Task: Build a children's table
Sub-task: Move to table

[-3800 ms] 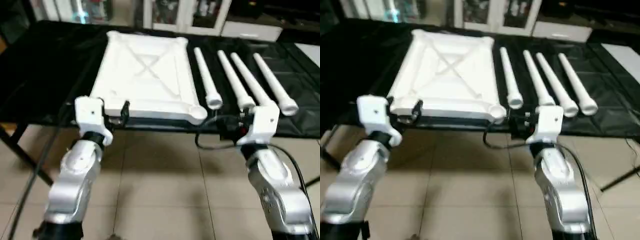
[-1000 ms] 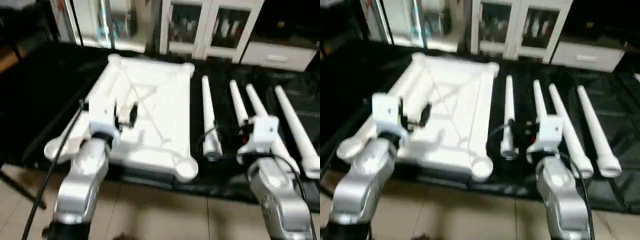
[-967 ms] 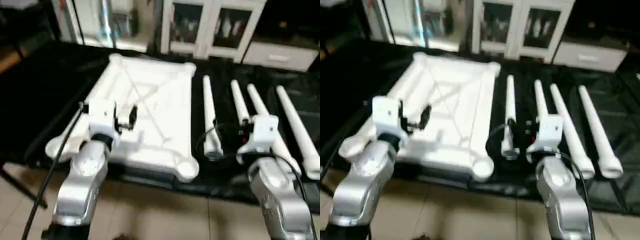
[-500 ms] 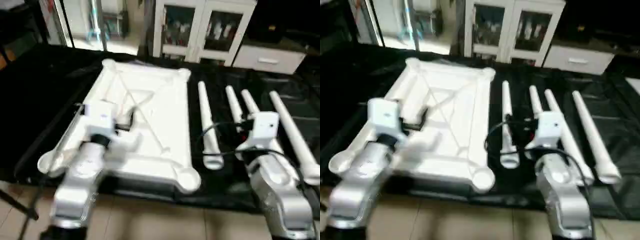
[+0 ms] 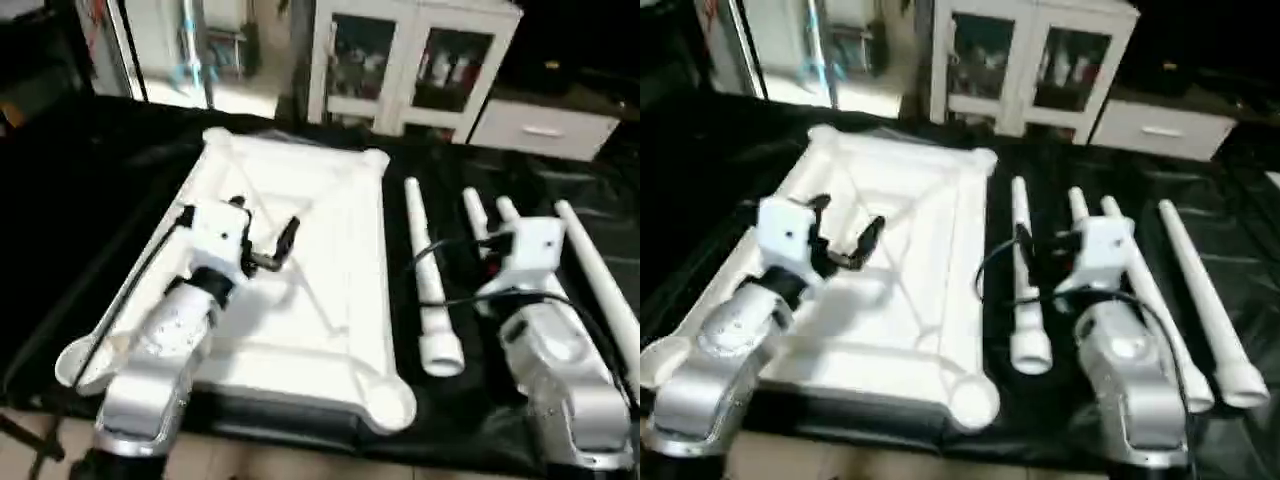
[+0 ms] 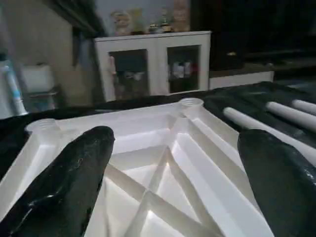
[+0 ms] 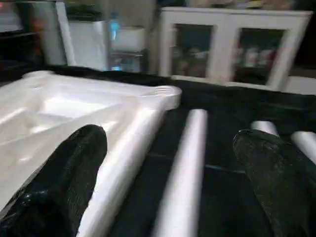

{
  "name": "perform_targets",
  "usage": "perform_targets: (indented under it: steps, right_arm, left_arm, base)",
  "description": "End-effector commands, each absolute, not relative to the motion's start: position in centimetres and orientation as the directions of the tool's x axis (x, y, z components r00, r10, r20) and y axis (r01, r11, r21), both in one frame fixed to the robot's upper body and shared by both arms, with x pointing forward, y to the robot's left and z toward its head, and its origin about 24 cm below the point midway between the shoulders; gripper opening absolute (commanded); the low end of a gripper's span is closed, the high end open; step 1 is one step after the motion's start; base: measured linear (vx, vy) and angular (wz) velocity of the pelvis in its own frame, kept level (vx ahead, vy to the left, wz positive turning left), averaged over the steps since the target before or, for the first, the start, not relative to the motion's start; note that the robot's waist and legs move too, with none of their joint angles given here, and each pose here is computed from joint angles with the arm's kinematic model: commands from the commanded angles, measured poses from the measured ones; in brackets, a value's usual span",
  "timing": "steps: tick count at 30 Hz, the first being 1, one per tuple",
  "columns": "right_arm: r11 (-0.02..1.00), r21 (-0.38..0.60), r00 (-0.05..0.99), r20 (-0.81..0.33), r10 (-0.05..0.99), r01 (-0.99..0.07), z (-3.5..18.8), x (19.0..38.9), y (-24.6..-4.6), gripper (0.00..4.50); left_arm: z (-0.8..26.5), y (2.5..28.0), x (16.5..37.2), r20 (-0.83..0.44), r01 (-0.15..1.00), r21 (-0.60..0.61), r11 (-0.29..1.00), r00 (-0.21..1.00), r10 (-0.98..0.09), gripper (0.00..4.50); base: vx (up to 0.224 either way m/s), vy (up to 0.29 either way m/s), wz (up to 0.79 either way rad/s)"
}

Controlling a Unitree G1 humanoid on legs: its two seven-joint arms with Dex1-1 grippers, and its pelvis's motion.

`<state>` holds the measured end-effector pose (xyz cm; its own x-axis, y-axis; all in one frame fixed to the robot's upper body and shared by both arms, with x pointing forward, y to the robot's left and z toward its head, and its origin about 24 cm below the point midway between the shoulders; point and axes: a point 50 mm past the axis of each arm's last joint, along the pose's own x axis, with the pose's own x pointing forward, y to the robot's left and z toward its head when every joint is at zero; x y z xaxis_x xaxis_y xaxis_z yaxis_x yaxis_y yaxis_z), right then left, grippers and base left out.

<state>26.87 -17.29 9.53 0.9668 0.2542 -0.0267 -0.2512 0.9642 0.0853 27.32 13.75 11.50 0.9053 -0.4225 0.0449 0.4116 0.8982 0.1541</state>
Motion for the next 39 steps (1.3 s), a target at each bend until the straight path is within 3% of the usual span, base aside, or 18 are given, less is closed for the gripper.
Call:
perform_targets:
  steps: [1,7,11,12,15,18,29,31,39]
  right_arm:
    - [0.928,0.094,0.933,-0.001,0.361,-0.359,10.6,26.2,-17.8,4.5]
    - [0.868,0.057,0.868,-0.031,0.495,-0.493,11.4,25.2,-19.0,4.5]
    - [0.771,0.058,0.766,-0.089,0.637,-0.635,11.5,24.2,-18.9,4.5]
    - [0.771,0.058,0.766,-0.089,0.637,-0.635,11.5,24.2,-18.9,4.5]
    - [0.654,0.078,0.636,-0.176,0.752,-0.752,11.2,22.8,-18.3,4.5]
    - [0.549,0.13,0.512,-0.235,0.826,-0.826,11.0,21.4,-17.9,4.5]
    - [0.426,0.193,0.362,-0.292,0.885,-0.884,11.4,19.9,-17.7,4.5]
    - [0.425,0.193,0.354,-0.315,0.88,-0.884,11.2,19.8,-17.7,4.5]
    - [0.43,0.197,0.357,-0.32,0.878,-0.881,11.2,19.7,-17.8,4.5]
  left_arm:
    - [11.5,12.8,27.5,0.012,0.55,0.154,0.821,0.83,-0.558,4.48]
    - [10.8,11.7,27.7,-0.12,0.737,0.179,0.652,0.674,-0.729,4.48]
    - [10.1,11.2,26.8,-0.253,0.892,0.154,0.426,0.452,-0.855,4.48]
    - [10.1,11.2,26.8,-0.253,0.892,0.154,0.426,0.452,-0.855,4.48]
    - [9.2,11.8,26.0,-0.389,0.959,0.106,0.264,0.285,-0.876,4.48]
    - [8.4,12.8,25.8,-0.489,0.977,0.078,0.197,0.21,-0.847,4.48]
    - [6.4,14.3,27.0,-0.592,0.966,0.085,0.243,0.245,-0.768,4.31]
    - [6.1,14.6,27.0,-0.608,0.971,0.062,0.232,0.221,-0.762,3.96]
    - [5.8,14.7,27.5,-0.623,0.97,0.057,0.238,0.221,-0.751,3.41]
  base:
    - [0.017,0.052,0.01]
    - [-0.05,0.016,0.02]
    - [-0.017,0.0,0.0]
    - [0.0,0.0,0.0]
    - [0.0,0.0,0.0]
    - [0.0,0.0,0.0]
    - [0.0,0.0,0.0]
    - [0.0,0.0,0.0]
    - [0.0,0.0,0.0]
